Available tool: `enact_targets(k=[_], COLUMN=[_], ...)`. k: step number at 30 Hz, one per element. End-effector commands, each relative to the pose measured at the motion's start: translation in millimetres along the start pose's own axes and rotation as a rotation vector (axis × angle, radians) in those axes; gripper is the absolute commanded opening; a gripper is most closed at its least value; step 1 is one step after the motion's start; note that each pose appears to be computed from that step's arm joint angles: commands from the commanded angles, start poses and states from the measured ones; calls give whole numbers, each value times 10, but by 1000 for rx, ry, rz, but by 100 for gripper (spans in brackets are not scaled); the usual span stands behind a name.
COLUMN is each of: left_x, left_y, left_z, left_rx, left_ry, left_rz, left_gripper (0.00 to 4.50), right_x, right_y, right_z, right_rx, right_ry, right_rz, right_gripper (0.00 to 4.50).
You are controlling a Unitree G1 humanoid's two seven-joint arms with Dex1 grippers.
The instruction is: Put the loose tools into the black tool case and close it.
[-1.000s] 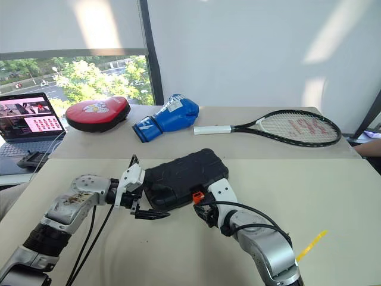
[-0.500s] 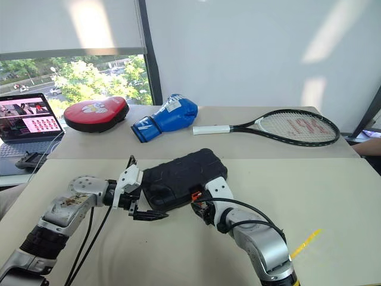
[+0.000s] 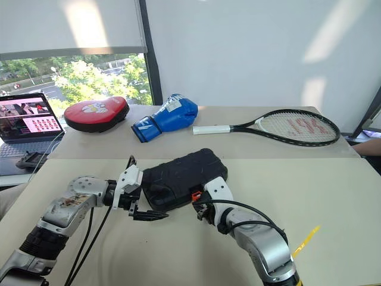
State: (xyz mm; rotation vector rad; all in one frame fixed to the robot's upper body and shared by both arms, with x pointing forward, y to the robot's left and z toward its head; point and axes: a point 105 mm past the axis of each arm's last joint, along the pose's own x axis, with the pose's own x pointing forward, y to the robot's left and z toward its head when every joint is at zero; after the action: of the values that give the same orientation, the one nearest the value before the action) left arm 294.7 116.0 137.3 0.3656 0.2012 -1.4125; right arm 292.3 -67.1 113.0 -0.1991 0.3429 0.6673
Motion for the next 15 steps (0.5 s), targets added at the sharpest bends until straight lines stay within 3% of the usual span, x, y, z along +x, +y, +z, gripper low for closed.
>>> enact_targets(k=[1, 5, 7, 10, 13, 15], left_x=[43, 65, 70, 72, 70, 71], left_y=[-51, -63, -66, -67, -66, -68], left_z=[-232, -226, -223, -222, -225, -230], left_rx=[-79, -76, -75, -77, -80, -82], left_ry=[69, 67, 66, 65, 64, 63], left_rz=[-5, -8, -6, -1, 9, 12], left_gripper=[450, 450, 450, 450, 450, 450], right_x=[-25, 88, 97, 16, -182, -281], right_y=[48, 12, -20, -71, -94, -64], right_z=[333, 381, 332, 287, 236, 187], right_rx=[-66, -47, -51, -57, -47, -36], right_ry=[-100, -90, -71, -55, -44, -31], right_rz=[21, 49, 54, 52, 80, 118], right_gripper=[120, 120, 220, 307, 307, 249])
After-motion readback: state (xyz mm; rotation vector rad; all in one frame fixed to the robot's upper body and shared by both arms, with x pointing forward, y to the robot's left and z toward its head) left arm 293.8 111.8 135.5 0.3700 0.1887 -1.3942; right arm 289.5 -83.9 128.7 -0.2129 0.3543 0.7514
